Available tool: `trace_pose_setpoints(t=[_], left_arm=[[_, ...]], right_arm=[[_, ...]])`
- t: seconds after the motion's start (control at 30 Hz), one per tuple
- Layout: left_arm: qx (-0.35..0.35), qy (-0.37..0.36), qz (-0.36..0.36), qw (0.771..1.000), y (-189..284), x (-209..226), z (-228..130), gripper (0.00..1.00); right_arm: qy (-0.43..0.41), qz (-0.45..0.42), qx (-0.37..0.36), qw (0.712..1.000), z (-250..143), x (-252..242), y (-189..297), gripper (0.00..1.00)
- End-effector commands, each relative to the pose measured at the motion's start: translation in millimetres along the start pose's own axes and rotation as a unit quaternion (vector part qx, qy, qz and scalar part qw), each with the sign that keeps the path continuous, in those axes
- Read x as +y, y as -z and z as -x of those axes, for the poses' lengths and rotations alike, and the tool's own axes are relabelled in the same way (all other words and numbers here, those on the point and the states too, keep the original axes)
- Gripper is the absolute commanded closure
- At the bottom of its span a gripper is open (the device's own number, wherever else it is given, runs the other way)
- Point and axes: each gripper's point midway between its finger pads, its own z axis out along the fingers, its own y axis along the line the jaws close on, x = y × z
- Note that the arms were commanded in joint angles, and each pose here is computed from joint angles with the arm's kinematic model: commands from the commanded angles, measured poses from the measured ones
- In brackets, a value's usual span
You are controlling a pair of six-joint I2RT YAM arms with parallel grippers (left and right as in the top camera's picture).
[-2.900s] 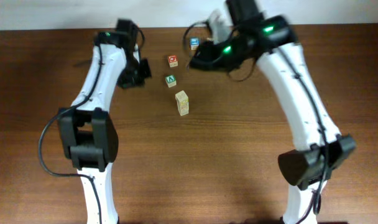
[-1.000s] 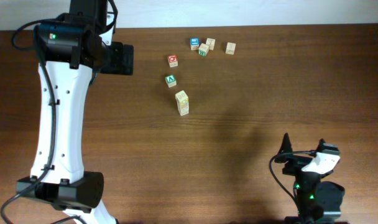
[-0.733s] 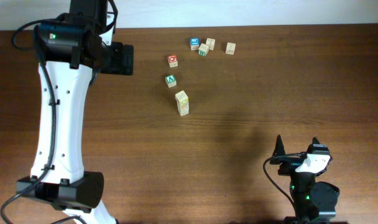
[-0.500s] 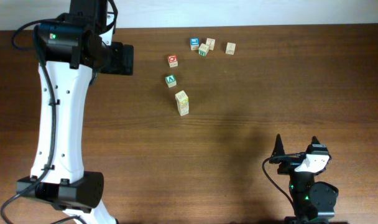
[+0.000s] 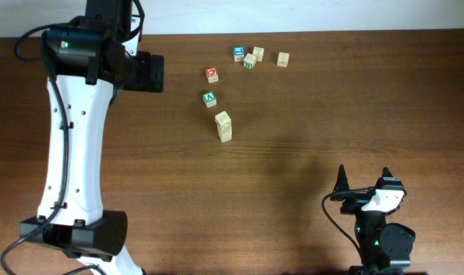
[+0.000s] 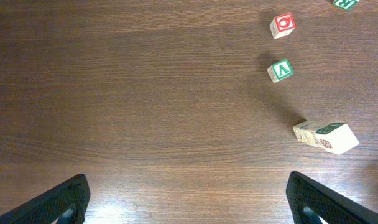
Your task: Rotate 4 blocks
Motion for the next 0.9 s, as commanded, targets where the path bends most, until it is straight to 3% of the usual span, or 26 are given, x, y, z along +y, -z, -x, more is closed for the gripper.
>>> trace_pose_setpoints(t=[0.0,0.13,0.23,0.43,0.6,0.87], left_arm=[[-0.033,0.007,0.004,0.999,27.0,5.3,0.4,0.01],[-0.166,-0.008,-0.010,0.986,52.4,6.5,28.5,0.01],[-0.278,-0.023,-0.027,0.960,64.4,11.1,29.6,0.01],[-0.383,-0.001,0.024,0.923,62.0,57.2,-59.1,0.01],[-0.460,-0.017,0.083,0.884,32.9,62.5,-130.2,0.01],[-0.514,-0.064,0.130,0.845,-27.0,48.8,-195.4,0.01]], right_arm=[[0.003,0.000,0.000,1.000,-3.4,-0.7,-0.5,0.02],[0.003,0.000,0.000,1.000,-3.4,-0.7,-0.5,0.02],[0.003,0.000,0.000,1.000,-3.4,-0.8,-0.5,0.02],[0.003,0.000,0.000,1.000,-3.4,-0.8,-0.5,0.02],[0.003,0.000,0.000,1.000,-3.4,-0.8,-0.5,0.02],[0.003,0.000,0.000,1.000,-3.4,-0.8,-0.5,0.02]])
